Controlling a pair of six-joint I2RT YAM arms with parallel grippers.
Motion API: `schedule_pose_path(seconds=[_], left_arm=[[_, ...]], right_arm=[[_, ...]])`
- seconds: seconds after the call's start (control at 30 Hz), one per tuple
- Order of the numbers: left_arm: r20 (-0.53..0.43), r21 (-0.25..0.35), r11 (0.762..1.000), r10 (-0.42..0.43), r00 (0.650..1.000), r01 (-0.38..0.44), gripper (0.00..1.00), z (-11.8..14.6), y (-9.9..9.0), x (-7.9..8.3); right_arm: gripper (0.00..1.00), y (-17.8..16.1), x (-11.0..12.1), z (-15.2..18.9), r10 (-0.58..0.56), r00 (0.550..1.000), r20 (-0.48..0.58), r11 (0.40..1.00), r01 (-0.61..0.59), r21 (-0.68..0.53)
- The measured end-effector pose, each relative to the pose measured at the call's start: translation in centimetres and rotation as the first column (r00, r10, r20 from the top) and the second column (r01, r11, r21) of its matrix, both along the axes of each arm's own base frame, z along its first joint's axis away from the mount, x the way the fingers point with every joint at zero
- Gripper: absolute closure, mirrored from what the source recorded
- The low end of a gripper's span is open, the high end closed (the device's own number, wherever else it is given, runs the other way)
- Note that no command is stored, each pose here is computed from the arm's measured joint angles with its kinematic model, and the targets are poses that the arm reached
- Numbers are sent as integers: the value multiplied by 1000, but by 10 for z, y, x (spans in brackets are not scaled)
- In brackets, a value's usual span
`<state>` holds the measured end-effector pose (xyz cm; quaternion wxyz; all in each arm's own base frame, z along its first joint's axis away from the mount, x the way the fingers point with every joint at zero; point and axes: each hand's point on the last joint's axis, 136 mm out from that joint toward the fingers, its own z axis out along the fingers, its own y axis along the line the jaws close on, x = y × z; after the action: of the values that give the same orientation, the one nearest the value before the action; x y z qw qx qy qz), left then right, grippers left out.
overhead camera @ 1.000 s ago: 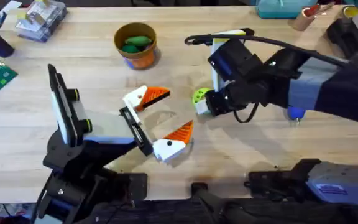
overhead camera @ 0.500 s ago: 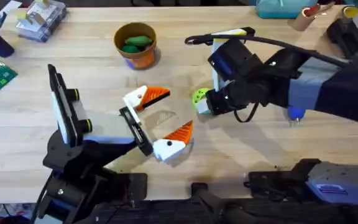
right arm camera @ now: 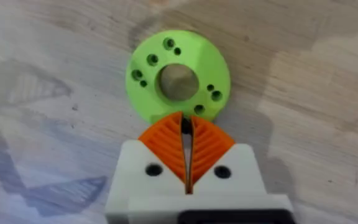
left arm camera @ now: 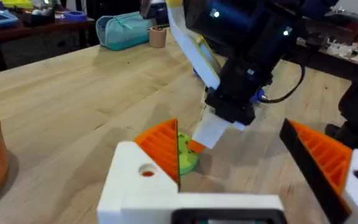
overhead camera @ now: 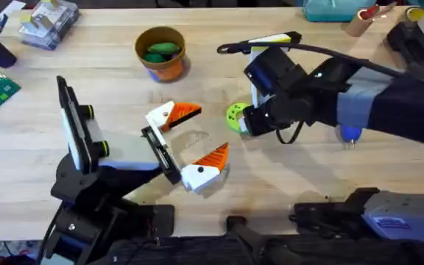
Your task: Pick up the gripper from the table and insert it into the empty holder that is missing its gripper. Then pick up a screw, insert it into the mounting hole, and use the screwdriver to tighten it. Finally, clean up the table by picking up the vegetable and placing it into the bucket.
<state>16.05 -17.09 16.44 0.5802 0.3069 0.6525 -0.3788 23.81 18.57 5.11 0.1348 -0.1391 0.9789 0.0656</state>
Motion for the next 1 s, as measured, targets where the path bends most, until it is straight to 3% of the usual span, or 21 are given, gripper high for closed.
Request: schedule_pose_path(seconds=[0.07, 0.63, 1.0], left_arm=[[0, 0, 1000, 0, 1000, 0, 9, 0, 0, 0], [0, 0, 1000, 0, 1000, 0, 9, 0, 0, 0], [0, 0, 1000, 0, 1000, 0, 9, 0, 0, 0]], right_arm=[[991, 1, 0, 0, 0, 1000, -1, 1000, 0, 2], [995, -2, 2, 7, -15, 1000, -13, 1000, 15, 0], [995, -13, 27, 84, -96, 988, 123, 990, 82, 111]])
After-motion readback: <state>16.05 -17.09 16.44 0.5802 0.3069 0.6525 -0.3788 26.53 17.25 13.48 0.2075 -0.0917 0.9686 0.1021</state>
